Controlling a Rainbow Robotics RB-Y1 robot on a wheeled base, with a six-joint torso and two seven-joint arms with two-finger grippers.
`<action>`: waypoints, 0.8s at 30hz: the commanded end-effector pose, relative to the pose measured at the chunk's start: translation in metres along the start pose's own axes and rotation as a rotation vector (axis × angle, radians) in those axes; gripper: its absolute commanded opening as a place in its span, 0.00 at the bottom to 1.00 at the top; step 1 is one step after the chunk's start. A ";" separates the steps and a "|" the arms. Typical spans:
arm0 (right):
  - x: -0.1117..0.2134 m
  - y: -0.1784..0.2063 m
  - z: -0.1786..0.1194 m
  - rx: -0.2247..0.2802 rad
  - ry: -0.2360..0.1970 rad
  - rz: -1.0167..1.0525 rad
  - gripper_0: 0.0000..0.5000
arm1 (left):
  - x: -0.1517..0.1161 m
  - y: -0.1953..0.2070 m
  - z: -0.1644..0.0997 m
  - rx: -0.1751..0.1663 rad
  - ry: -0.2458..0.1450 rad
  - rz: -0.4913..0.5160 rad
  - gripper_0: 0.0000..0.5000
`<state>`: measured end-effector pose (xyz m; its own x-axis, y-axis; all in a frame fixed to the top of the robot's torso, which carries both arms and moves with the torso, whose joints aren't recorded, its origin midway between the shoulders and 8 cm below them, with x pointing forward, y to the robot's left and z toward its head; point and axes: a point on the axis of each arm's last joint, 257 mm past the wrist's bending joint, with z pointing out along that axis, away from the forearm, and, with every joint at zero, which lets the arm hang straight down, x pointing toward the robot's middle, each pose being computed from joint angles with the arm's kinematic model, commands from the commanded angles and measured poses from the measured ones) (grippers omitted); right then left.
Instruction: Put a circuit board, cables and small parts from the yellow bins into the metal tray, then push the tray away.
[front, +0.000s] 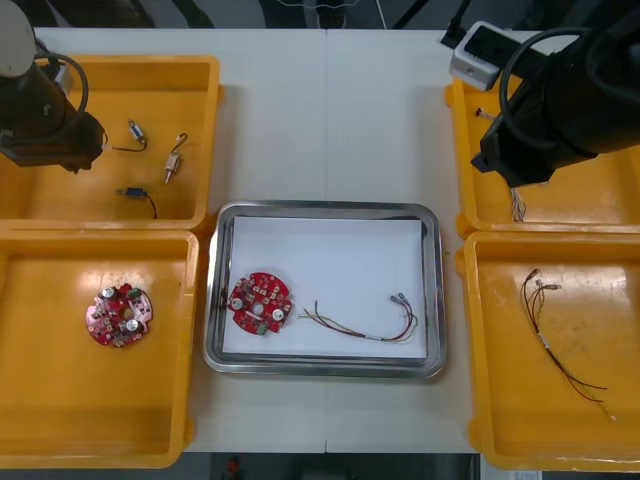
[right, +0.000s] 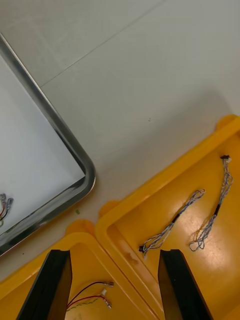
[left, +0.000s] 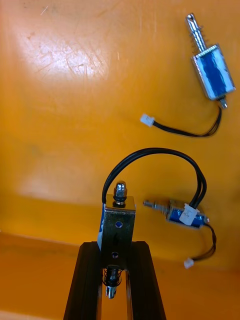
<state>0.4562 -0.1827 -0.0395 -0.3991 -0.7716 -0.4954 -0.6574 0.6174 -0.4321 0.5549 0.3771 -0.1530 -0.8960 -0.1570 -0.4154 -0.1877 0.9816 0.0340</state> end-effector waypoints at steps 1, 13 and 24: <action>0.003 -0.049 -0.021 0.100 -0.008 0.106 1.00 | -0.020 0.012 -0.053 -0.053 -0.062 0.122 0.00; 0.059 -0.128 -0.015 0.159 0.088 0.397 1.00 | 0.015 -0.065 -0.093 0.030 -0.086 0.121 0.00; 0.102 -0.154 0.004 0.127 0.192 0.559 1.00 | 0.071 -0.143 -0.084 0.096 -0.102 0.144 0.00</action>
<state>0.5099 -0.3391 -0.0647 -0.7955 -0.3761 -0.4750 -0.3007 0.9257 -0.2293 0.4988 0.2426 -0.0938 -0.8555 -0.0085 -0.5177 -0.0276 0.9992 0.0291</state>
